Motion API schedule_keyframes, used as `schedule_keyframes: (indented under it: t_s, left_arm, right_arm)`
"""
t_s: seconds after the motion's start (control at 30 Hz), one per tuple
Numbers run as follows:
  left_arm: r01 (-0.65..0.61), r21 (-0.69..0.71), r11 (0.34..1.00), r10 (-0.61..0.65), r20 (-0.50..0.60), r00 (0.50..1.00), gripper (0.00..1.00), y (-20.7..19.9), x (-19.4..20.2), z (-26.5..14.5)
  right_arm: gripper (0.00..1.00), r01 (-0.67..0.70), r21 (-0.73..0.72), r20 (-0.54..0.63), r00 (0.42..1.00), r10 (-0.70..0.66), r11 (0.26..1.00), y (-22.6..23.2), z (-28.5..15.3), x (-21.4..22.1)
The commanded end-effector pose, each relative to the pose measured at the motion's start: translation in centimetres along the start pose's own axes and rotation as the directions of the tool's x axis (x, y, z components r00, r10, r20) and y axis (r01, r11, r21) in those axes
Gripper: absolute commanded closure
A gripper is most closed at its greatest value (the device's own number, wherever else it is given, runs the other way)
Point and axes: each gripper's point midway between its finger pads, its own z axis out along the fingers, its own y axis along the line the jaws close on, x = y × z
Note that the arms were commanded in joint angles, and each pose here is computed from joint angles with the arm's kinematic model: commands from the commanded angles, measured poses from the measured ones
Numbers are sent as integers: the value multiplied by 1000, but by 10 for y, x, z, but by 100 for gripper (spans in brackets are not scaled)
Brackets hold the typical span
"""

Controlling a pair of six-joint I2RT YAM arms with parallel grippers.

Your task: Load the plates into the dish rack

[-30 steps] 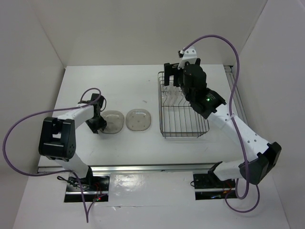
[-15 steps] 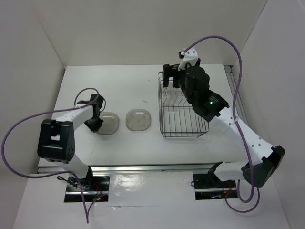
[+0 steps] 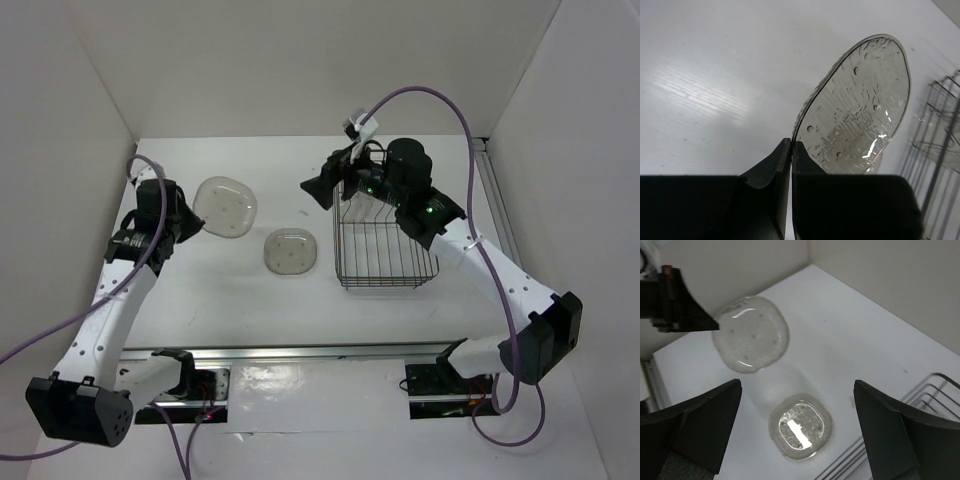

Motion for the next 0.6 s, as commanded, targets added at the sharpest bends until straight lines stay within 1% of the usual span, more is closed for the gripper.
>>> schedule_keyframes:
  t_s: [0.0,0.07,0.1,0.13,0.2,0.23,0.3,0.4,0.5,0.53,0.57]
  left_arm:
    - [-124,285,951,119,33,992,100,-50,-6,-23]
    - [-136,362,922,127,48,991,100,-61,-6,-31]
    - [-174,410,895,156,77,985,100,-69,-6,-33]
    - [-187,483,856,168,83,982,100,-79,-4,-44]
    - [-192,533,824,169,92,981,100,-86,-1,-50]
    - [-206,577,790,178,107,978,100,-95,-2,-56]
    - [-227,618,753,185,133,974,100,-100,-3,-66]
    - [-231,663,712,196,129,972,100,-106,2,-74]
    - [-236,682,692,197,136,971,100,-110,3,-76]
    - [-224,681,697,194,122,973,100,-108,6,-74]
    - [-227,691,687,193,129,973,100,-111,5,-76]
  right_arm:
    - [0,94,-304,116,991,-61,948,45,4,-13]
    - [0,102,-368,100,993,-70,924,53,9,-7]
    - [0,88,-387,65,996,-68,918,51,20,2]
    - [0,74,-429,42,997,-62,900,56,23,8]
    - [0,42,-442,-13,998,-54,896,52,39,29]
    - [0,34,-426,-26,998,-50,904,48,44,35]
    - [0,26,-393,-54,997,-51,919,44,52,49]
    - [0,5,-382,-88,995,-41,924,38,62,68]
    - [0,14,-391,-85,995,-51,920,42,64,68]
    - [3,14,-391,-85,995,-51,920,42,64,68]
    - [13,-3,-389,-98,994,-38,921,42,66,72]
